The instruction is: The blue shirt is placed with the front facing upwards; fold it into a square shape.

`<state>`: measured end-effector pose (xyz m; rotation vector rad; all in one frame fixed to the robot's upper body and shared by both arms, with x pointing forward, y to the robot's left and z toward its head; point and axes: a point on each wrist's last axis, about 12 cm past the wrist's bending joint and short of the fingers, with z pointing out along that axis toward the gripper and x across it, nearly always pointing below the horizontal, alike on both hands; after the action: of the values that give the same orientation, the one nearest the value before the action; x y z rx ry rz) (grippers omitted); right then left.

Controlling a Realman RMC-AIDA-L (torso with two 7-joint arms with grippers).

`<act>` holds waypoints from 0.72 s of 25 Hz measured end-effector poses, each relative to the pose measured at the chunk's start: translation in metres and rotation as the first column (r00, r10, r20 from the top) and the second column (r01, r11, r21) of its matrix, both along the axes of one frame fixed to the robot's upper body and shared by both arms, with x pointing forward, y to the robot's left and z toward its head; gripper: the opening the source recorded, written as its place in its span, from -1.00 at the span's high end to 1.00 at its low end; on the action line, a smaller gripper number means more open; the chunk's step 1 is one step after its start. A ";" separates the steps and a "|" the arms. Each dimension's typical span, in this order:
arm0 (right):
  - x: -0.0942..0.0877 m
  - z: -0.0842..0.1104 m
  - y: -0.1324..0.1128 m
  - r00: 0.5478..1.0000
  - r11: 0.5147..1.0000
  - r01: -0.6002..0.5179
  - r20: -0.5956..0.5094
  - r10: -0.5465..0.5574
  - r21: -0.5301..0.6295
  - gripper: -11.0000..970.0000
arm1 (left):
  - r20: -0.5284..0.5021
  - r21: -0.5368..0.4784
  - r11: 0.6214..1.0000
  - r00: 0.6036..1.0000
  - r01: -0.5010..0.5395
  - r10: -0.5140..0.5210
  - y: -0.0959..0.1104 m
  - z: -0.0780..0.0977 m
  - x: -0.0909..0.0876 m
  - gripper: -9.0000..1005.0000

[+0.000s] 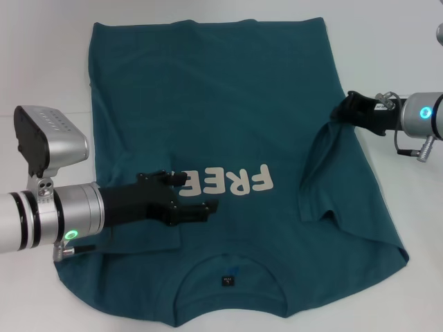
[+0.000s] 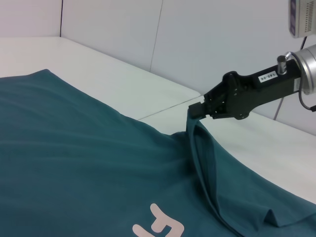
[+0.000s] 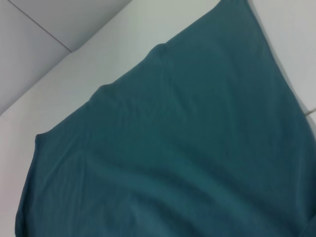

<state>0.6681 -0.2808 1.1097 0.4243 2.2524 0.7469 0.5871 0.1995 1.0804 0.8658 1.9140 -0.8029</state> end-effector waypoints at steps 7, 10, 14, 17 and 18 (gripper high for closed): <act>0.004 -0.002 0.014 0.999 0.998 -0.053 0.009 0.053 -0.040 0.65 | 0.007 0.001 1.000 1.000 0.003 -0.003 0.000 0.000 0.000 -0.71; 0.003 -0.003 0.019 0.997 0.996 -0.070 0.015 0.071 -0.052 0.63 | 0.008 0.001 1.000 1.000 0.003 -0.003 0.000 0.000 0.000 -0.70; 0.000 -0.003 0.016 0.995 0.993 -0.101 0.014 0.102 -0.069 0.60 | 0.005 0.001 1.000 1.000 0.000 0.000 0.001 -0.001 -0.001 -0.69; -0.005 -0.002 0.007 0.991 0.988 -0.127 0.019 0.129 -0.086 0.57 | 0.003 0.001 1.000 1.000 -0.004 0.004 0.002 -0.002 -0.002 -0.69; -0.007 0.000 0.004 0.989 0.985 -0.142 0.029 0.146 -0.097 0.57 | 0.003 0.000 1.000 1.000 -0.005 0.005 0.002 -0.002 -0.002 -0.69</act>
<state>0.6612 -0.2767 1.1096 0.2026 2.2914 0.7110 0.5853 0.2020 1.0785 0.8614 1.9133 -0.7976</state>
